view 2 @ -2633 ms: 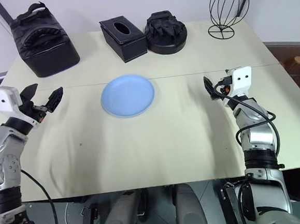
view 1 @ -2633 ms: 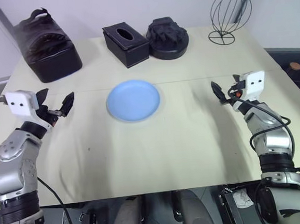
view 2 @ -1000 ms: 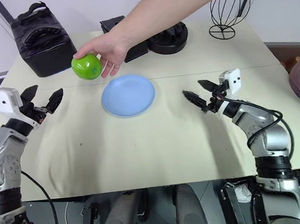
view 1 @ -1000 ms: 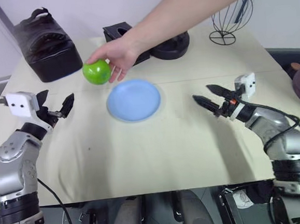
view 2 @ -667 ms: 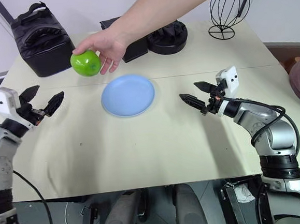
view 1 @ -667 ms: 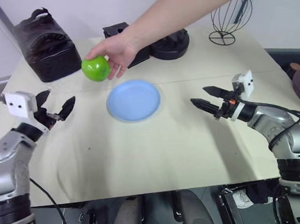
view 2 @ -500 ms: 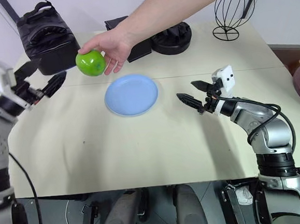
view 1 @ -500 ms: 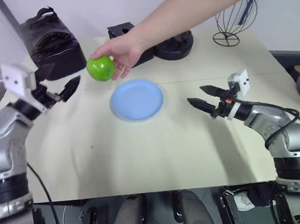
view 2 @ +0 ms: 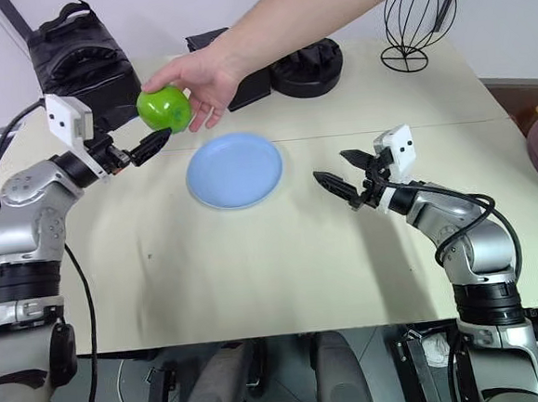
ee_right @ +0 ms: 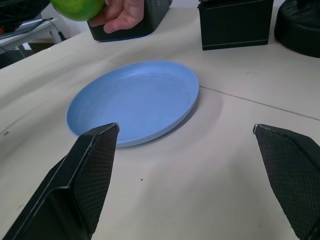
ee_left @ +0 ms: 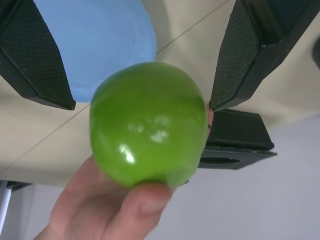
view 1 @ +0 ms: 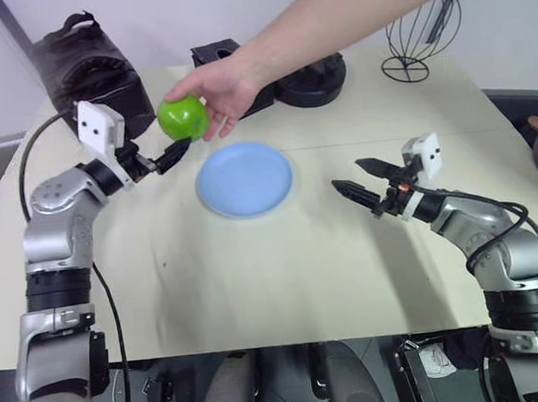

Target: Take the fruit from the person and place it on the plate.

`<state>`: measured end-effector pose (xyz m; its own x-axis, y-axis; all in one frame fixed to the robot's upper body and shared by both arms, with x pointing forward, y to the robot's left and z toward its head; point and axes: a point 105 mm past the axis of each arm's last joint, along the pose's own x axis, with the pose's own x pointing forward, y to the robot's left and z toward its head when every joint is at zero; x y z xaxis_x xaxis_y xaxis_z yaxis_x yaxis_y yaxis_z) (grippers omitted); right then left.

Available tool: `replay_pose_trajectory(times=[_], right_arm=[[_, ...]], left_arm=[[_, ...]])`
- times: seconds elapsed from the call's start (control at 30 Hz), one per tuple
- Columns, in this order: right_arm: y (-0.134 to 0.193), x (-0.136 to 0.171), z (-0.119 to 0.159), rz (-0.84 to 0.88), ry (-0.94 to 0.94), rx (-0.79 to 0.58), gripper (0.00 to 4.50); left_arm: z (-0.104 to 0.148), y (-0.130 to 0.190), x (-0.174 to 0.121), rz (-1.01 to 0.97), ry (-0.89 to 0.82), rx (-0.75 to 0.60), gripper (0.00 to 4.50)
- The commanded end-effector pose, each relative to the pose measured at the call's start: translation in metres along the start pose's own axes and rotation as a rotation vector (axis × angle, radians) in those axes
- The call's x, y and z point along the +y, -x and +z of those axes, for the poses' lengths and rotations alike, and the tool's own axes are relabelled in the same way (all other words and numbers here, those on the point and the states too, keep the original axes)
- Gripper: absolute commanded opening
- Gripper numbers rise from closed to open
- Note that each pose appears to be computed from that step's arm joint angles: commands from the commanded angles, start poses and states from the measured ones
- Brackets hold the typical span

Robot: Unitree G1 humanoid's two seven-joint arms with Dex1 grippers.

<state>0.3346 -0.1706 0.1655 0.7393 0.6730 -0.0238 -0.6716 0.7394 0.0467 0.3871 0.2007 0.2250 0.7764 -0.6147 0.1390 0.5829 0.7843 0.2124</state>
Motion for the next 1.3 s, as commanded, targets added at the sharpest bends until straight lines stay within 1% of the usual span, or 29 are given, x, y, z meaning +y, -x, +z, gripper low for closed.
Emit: replay_pose_trajectory(times=[0.03, 0.2, 0.3, 0.33, 0.37, 0.4, 0.57, 0.7, 0.83, 0.9, 1.0, 1.13, 1.3], right_arm=[[0.002, 0.003, 0.015, -0.006, 0.034, -0.061, 4.41], [0.002, 0.002, 0.013, -0.016, 0.032, -0.059, 4.41], [0.001, 0.002, 0.013, -0.018, 0.032, -0.061, 4.50], [0.001, 0.002, 0.013, -0.018, 0.031, -0.062, 4.50], [0.001, 0.002, 0.013, -0.018, 0.031, -0.062, 4.50], [0.001, 0.002, 0.013, -0.019, 0.031, -0.062, 4.50], [0.001, 0.002, 0.012, -0.021, 0.030, -0.064, 4.50], [0.001, 0.002, 0.012, -0.021, 0.030, -0.064, 4.50], [0.002, 0.002, 0.011, -0.027, 0.026, -0.067, 4.50], [0.001, 0.002, 0.009, -0.028, 0.024, -0.067, 4.50], [0.000, 0.004, 0.007, -0.027, 0.019, -0.068, 4.50], [0.000, 0.004, 0.005, -0.038, 0.016, -0.076, 4.50], [0.002, 0.006, 0.004, -0.053, 0.012, -0.084, 4.50]], left_arm=[[0.014, -0.008, -0.001, -0.011, -0.041, -0.043, 4.50], [0.014, -0.017, -0.002, -0.003, -0.028, -0.060, 4.50], [0.016, -0.020, -0.004, -0.004, -0.022, -0.080, 3.74], [0.016, -0.021, -0.004, -0.002, -0.029, -0.082, 3.32], [0.016, -0.021, -0.004, -0.001, -0.034, -0.082, 3.09], [0.016, -0.021, -0.005, -0.004, -0.037, -0.084, 3.04], [0.019, -0.022, -0.004, 0.005, -0.044, -0.093, 3.02], [0.017, -0.021, -0.002, 0.011, -0.050, -0.071, 3.02], [-0.008, -0.015, -0.025, -0.124, -0.027, 0.054, 3.02], [-0.019, -0.019, -0.030, -0.139, -0.037, 0.102, 3.02], [-0.026, -0.031, -0.034, -0.142, -0.034, 0.128, 3.02], [-0.039, -0.049, -0.044, -0.190, -0.082, 0.181, 3.02], [-0.047, -0.063, -0.044, -0.187, -0.106, 0.198, 3.02]])
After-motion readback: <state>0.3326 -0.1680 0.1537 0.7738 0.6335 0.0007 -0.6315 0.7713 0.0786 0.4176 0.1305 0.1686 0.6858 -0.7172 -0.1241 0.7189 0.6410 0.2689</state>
